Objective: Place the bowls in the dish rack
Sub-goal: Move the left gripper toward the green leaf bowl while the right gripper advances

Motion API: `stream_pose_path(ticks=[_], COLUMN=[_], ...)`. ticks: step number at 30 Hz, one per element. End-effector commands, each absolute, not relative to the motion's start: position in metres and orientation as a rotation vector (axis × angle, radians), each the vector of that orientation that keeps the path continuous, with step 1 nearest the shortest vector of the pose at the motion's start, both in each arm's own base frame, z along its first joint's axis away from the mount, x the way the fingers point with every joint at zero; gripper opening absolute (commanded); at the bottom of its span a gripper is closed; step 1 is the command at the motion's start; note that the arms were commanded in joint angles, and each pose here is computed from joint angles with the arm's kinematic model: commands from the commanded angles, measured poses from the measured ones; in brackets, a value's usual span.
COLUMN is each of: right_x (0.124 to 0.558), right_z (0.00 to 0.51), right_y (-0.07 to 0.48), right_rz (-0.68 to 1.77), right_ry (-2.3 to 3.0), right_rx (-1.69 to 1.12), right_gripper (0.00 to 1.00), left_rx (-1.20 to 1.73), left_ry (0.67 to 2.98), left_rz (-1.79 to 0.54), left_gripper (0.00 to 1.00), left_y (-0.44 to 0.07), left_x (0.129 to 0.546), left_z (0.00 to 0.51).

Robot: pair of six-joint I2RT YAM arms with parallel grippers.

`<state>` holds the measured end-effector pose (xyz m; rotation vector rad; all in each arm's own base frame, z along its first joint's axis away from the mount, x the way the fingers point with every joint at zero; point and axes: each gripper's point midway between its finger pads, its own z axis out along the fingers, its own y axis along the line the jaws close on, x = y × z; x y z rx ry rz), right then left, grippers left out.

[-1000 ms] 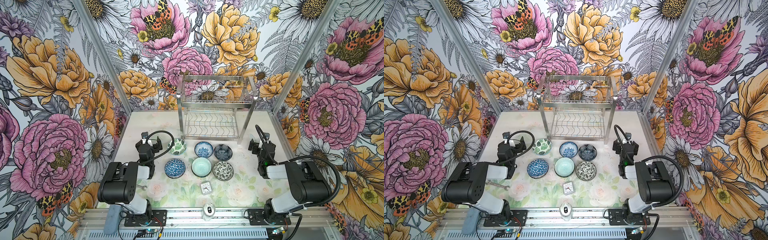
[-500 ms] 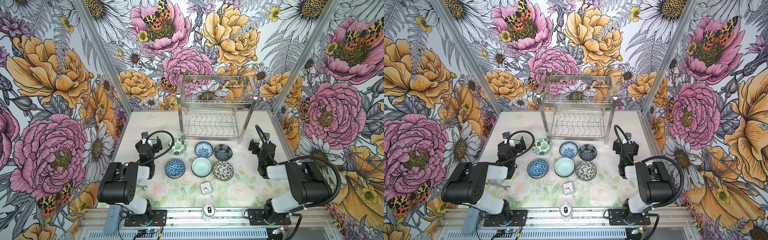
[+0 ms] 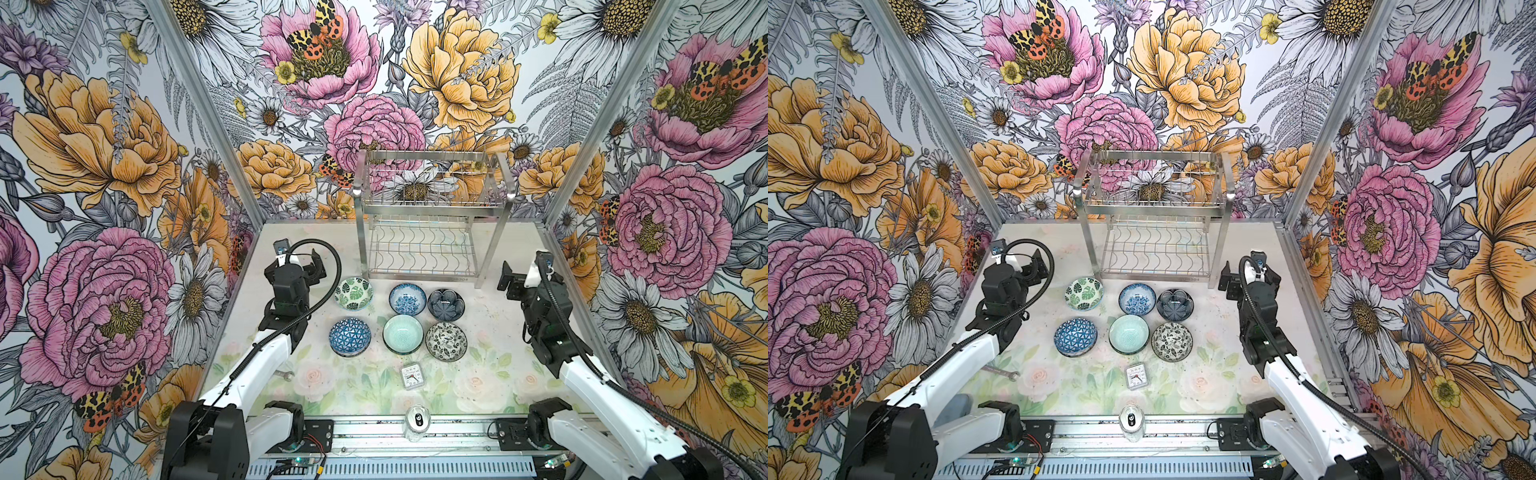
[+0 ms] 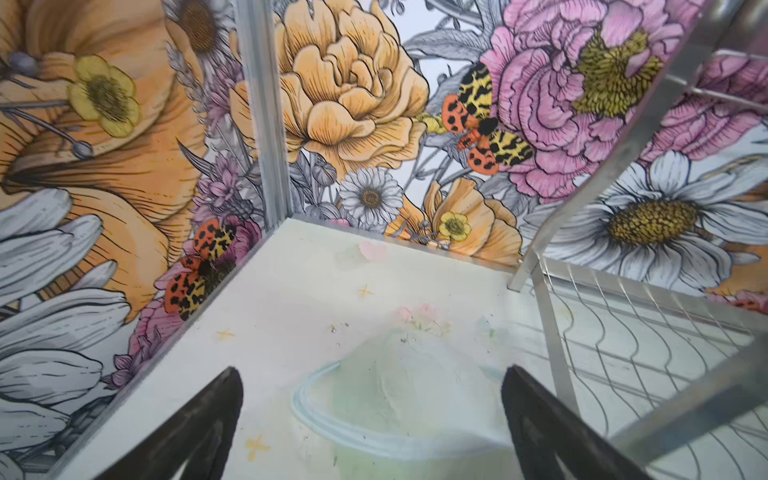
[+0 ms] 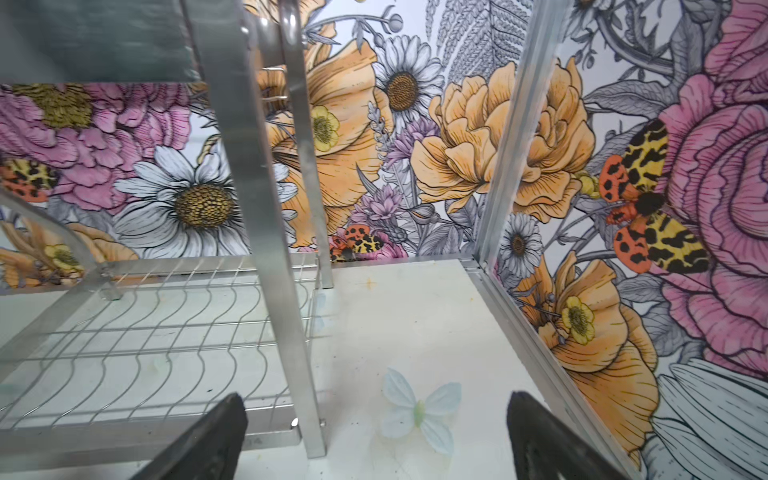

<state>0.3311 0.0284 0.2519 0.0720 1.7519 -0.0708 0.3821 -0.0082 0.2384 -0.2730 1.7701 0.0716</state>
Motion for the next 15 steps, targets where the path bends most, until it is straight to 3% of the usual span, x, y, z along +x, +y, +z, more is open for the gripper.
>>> stream_pose_path(ticks=[1, 15], right_x=[0.311, 0.320], right_z=[0.237, 0.230], right_y=[0.043, 0.077], right_rz=[-0.043, 0.022], right_ry=[1.895, 1.980], right_rx=[0.006, -0.082], right_gripper=[1.00, 0.98], left_rx=[-0.208, -0.245], left_ry=[2.013, 2.265], left_rz=[-0.005, -0.320], left_gripper=[0.99, 0.98], left_y=[-0.040, -0.067], left_x=[0.370, 0.380], left_z=[0.188, 0.112])
